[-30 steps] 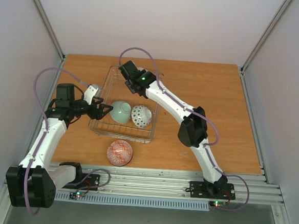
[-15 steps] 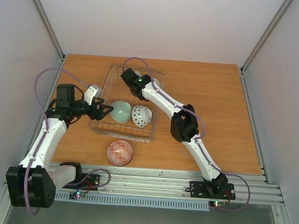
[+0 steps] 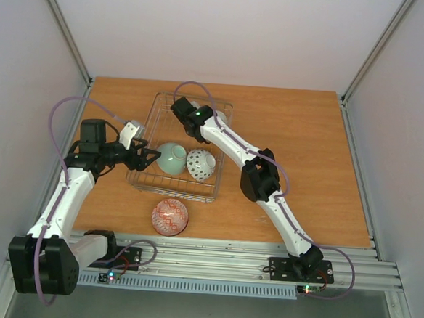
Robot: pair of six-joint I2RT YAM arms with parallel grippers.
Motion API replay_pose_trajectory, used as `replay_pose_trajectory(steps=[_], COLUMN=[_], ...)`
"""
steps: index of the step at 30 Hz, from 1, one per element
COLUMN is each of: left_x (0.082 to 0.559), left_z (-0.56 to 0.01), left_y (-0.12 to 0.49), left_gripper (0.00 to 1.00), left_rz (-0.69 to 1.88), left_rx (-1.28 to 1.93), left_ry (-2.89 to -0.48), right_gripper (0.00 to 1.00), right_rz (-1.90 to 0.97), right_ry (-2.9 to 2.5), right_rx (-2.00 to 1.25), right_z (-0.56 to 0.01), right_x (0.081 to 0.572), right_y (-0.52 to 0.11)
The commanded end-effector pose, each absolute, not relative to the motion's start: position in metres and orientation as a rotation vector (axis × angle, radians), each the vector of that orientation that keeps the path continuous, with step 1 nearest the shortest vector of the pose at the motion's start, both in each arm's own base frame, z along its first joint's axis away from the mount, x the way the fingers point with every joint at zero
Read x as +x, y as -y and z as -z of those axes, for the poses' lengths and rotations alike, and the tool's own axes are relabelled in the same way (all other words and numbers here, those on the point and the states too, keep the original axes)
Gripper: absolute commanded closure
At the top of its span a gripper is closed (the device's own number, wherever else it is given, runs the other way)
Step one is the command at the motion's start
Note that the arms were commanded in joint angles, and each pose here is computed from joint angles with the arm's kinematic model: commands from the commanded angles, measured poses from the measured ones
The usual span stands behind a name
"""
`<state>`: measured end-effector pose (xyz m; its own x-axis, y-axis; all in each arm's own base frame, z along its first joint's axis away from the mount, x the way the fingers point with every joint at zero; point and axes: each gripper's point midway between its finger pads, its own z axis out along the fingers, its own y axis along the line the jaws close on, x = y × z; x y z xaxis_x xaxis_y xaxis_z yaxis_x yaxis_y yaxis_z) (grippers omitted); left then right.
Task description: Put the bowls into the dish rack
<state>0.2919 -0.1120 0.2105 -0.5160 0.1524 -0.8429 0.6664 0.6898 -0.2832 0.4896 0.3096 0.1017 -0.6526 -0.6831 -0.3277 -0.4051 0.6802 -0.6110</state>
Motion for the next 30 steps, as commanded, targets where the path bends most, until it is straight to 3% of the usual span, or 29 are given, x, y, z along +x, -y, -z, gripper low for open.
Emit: replay_pose_trajectory(steps=[1,4,7,14,22,30], left_x=[0.293,0.293,0.293,0.292,0.291,0.288], left_z=[-0.213,-0.213,-0.213,-0.214,-0.215,-0.216], left_y=[0.113,0.114,0.113,0.114,0.114,0.116], left_gripper=[0.21,0.21,0.21,0.21,0.21,0.21], left_rz=[0.757,0.758,0.756,0.756,0.752,0.770], left_rx=[0.650,0.652,0.652,0.656,0.659,0.672], left_ry=[-2.009,-2.008,-2.009,-2.005,-2.002,-1.995], right_gripper=[0.23,0.07,0.02,0.01,0.01,0.08], right_rz=[0.639,0.587,0.535,0.308,0.095,-0.294], right_ry=[-2.399,-2.408,-2.421,-2.438,-2.362,-2.277], right_rx=[-0.807,-0.798,-0.793,-0.765,-0.652,-0.584], right_z=[-0.092,-0.095,-0.097,-0.122,-0.188,-0.243], right_x=[0.489,0.488,0.485,0.473,0.454,0.392], right_y=[-0.305,-0.310,-0.314,-0.331,-0.331,-0.325])
